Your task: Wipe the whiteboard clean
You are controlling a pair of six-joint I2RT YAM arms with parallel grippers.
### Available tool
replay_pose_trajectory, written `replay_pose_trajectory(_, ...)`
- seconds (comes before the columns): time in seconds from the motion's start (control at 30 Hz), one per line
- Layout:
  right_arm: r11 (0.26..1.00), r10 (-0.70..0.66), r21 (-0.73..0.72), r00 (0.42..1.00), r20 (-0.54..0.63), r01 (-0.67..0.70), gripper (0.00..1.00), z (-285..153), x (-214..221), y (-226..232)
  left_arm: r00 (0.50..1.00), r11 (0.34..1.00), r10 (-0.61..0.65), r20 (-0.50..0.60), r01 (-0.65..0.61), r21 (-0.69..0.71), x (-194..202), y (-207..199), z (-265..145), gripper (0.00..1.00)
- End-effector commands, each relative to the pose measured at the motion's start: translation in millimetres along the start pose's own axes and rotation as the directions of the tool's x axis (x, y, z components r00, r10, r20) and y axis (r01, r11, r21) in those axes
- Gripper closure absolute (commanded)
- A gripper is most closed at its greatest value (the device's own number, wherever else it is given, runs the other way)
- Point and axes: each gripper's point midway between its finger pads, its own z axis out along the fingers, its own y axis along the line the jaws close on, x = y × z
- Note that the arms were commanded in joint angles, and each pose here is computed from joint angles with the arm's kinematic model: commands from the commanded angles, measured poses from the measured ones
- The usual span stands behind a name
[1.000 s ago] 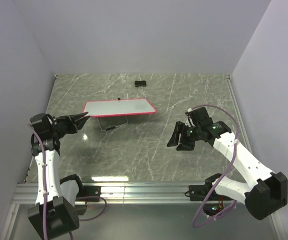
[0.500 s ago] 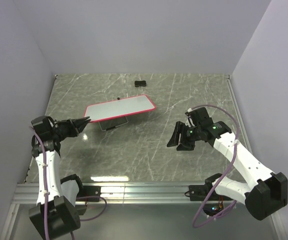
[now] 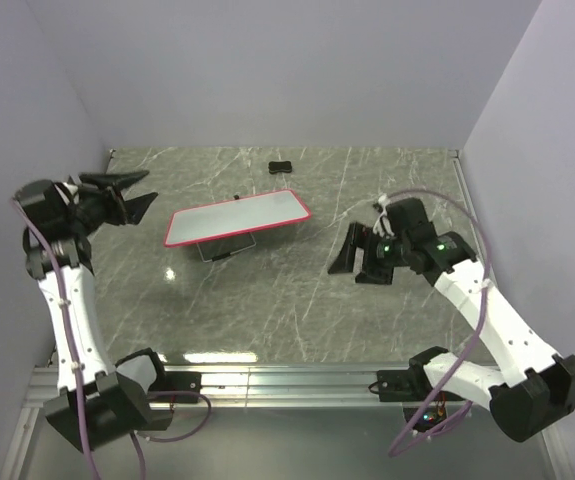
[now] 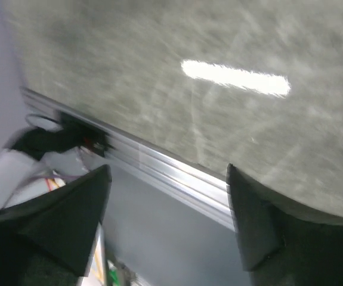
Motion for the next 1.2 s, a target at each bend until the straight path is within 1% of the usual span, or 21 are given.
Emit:
replay_pose_trajectory(0.0,0.975,-0.13,-0.151,0.971,0.201,0.162,0.03,-56.1,-36.2,59.0,0.967,0.969,0.245,0.073,-0.246,-0.003,-4.4,-45.1,-11.5,0.31)
replay_pose_trajectory(0.03,0.967,-0.147,-0.172,0.962,0.228,0.189,0.0,-66.2,-40.3,68.9,0.945,0.948,0.316,0.083,-0.313,-0.053,-14.7,-44.4,-7.0,0.21)
replay_pose_trajectory(0.07,0.954,-0.162,-0.199,0.945,0.283,0.223,0.0,-84.9,-49.3,85.8,0.921,0.93,0.366,0.138,-0.357,-0.081,-15.5,-64.5,-16.6,0.03)
replay_pose_trajectory(0.1,0.947,-0.168,-0.211,0.934,0.315,0.242,0.0,-94.8,-53.5,93.6,0.895,0.906,0.422,0.143,-0.409,-0.109,-19.0,-67.7,-17.9,0.01)
replay_pose_trajectory(0.13,0.938,-0.164,-0.231,0.916,0.366,0.26,0.0,-111.5,-61.3,107.3,0.876,0.89,0.456,0.16,-0.442,-0.115,-22.2,-82.7,-18.7,0.01)
replay_pose_trajectory(0.17,0.935,-0.158,-0.235,0.906,0.394,0.266,0.0,-119.6,-65.9,112.6,0.874,0.889,0.453,0.177,-0.429,-0.162,-27.9,-78.6,-20.7,0.01)
replay_pose_trajectory(0.2,0.931,-0.145,-0.25,0.896,0.42,0.268,0.0,-128.6,-68.5,119.2,0.855,0.872,0.484,0.185,-0.453,-0.184,-32.2,-79.8,-21.5,0.0)
replay_pose_trajectory(0.23,0.919,-0.141,-0.268,0.877,0.46,0.288,0.0,-141.8,-72.5,128.5,0.841,0.862,0.503,0.198,-0.47,-0.19,-34.0,-87.1,-22.7,0.01)
replay_pose_trajectory(0.33,0.907,-0.118,-0.282,0.833,0.54,0.312,0.0,-162.1,-77.9,136.6,0.803,0.834,0.547,0.234,-0.502,-0.227,-39.7,-91.9,-28.7,0.01)
replay_pose_trajectory(0.47,0.897,-0.084,-0.301,0.795,0.6,0.322,0.0,-175.0,-78.5,138.3,0.74,0.787,0.614,0.274,-0.548,-0.282,-49.2,-96.3,-35.9,0.01)
replay_pose_trajectory(0.5,0.896,-0.072,-0.308,0.788,0.611,0.321,0.0,-179.4,-76.9,138.5,0.716,0.768,0.638,0.284,-0.559,-0.313,-55.3,-95.6,-38.2,0.01)
replay_pose_trajectory(0.57,0.893,-0.07,-0.307,0.777,0.626,0.328,0.0,-183.3,-74.7,137.3,0.702,0.748,0.656,0.276,-0.558,-0.36,-60.5,-93.6,-41.0,0.01)
replay_pose_trajectory(0.6,0.891,-0.073,-0.307,0.773,0.631,0.334,0.0,-184.7,-73.9,137.3,0.683,0.723,0.682,0.261,-0.575,-0.384,-63.5,-91.5,-41.7,0.01)
replay_pose_trajectory(0.73,0.889,-0.093,-0.297,0.772,0.628,0.349,0.0,-182.7,-68.8,133.2,0.704,0.705,0.677,0.214,-0.537,-0.463,-72.9,-74.4,-36.3,0.0)
replay_pose_trajectory(0.77,0.89,-0.096,-0.293,0.772,0.628,0.349,0.0,-182.6,-68.6,132.6,0.722,0.701,0.665,0.192,-0.515,-0.493,-72.9,-64.1,-36.5,0.01)
replay_pose_trajectory(0.8,0.891,-0.107,-0.284,0.772,0.627,0.354,0.0,-181.6,-68.6,131.4,0.723,0.683,0.672,0.161,-0.521,-0.512,-70.6,-57.7,-33.4,0.01)
replay_pose_trajectory(0.87,0.892,-0.116,-0.277,0.775,0.621,0.356,0.0,-181.0,-66.3,129.7,0.733,0.667,0.666,0.136,-0.504,-0.548,-74.3,-45.8,-29.8,0.01)
replay_pose_trajectory(0.9,0.893,-0.121,-0.274,0.777,0.618,0.357,0.0,-178.7,-66.0,128.4,0.735,0.663,0.666,0.123,-0.509,-0.549,-70.2,-41.5,-28.3,0.01)
replay_pose_trajectory(0.97,0.888,-0.123,-0.277,0.77,0.626,0.367,0.0,-181.0,-64.2,129.0,0.73,0.662,0.671,0.13,-0.51,-0.55,-69.6,-40.6,-29.1,0.01)
replay_pose_trajectory(1.17,0.874,-0.133,-0.297,0.778,0.614,0.384,0.0,-180.4,-60.2,134.8,0.723,0.65,0.68,0.121,-0.519,-0.556,-65.4,-35.7,-32.8,0.01)
